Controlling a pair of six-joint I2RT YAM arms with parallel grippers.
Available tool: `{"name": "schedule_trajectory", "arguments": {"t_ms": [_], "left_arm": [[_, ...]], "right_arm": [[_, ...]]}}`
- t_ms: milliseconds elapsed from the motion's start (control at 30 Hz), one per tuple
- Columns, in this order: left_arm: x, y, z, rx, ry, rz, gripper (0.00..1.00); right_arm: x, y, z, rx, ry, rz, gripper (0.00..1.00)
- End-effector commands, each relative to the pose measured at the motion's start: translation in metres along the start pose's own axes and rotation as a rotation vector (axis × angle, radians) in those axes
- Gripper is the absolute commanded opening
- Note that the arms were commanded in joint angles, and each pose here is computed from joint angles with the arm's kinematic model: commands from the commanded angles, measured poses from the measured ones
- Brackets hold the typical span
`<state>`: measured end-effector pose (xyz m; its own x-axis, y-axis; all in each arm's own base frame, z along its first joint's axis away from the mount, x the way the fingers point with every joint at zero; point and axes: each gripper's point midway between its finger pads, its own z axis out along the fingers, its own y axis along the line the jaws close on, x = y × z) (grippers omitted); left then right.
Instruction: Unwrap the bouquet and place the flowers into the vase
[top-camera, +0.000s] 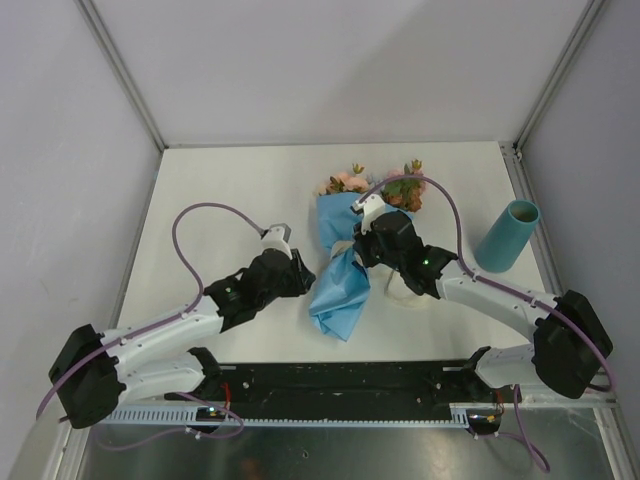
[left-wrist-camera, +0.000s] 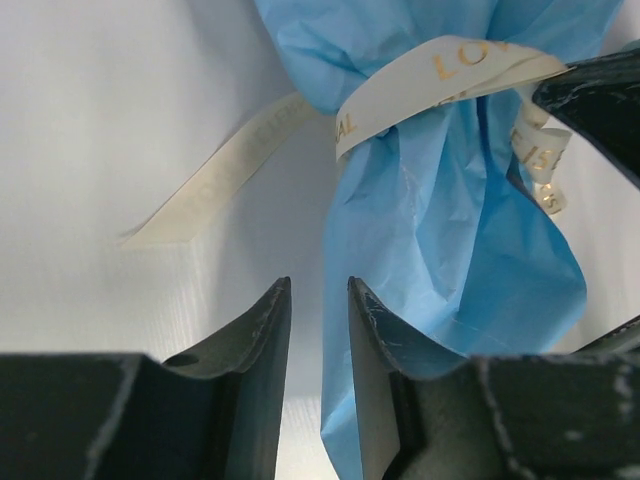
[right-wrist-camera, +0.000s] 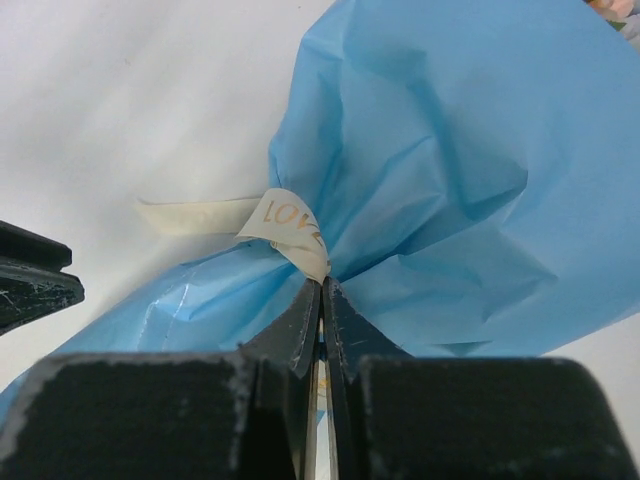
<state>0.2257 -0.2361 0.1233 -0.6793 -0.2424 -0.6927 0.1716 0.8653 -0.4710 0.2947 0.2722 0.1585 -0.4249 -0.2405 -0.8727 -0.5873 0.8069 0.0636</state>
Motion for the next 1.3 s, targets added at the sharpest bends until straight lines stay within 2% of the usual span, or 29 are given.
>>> {"name": "schedule_trajectory", "arguments": {"t_ms": [0, 200, 300, 533, 933, 1067, 1167, 1267], "left_arm": [[-0.001, 0.003, -0.001, -0.018, -0.006, 0.031, 0.34], [-0.001, -0.011, -0.004, 0.056, 0.001, 0.021, 0.35], [0.009, -0.021, -0.003, 0.116, 0.021, 0.003, 0.35], [0.039, -0.010, 0.011, 0.100, 0.074, 0.002, 0.35], [0.073, 0.008, 0.027, 0.065, 0.156, 0.045, 0.40], [0.081, 0.012, 0.031, 0.054, 0.177, 0.050, 0.39], [0.083, 0.012, 0.033, 0.055, 0.181, 0.052, 0.37], [0.084, 0.012, 0.035, 0.052, 0.185, 0.058, 0.27]], "right_arm": [[-0.013, 0.005, 0.001, -0.008, -0.044, 0.036, 0.05], [-0.006, 0.012, 0.005, -0.047, -0.019, 0.066, 0.06], [-0.003, 0.018, 0.006, -0.071, -0.006, 0.097, 0.15], [0.003, 0.024, 0.002, -0.135, 0.035, 0.134, 0.36], [0.038, 0.012, 0.017, -0.253, 0.186, 0.076, 0.45], [0.047, 0.018, 0.024, -0.305, 0.240, 0.047, 0.44], [0.047, 0.022, 0.028, -0.327, 0.250, 0.037, 0.34], [0.036, 0.026, 0.028, -0.350, 0.224, 0.035, 0.25]]}}
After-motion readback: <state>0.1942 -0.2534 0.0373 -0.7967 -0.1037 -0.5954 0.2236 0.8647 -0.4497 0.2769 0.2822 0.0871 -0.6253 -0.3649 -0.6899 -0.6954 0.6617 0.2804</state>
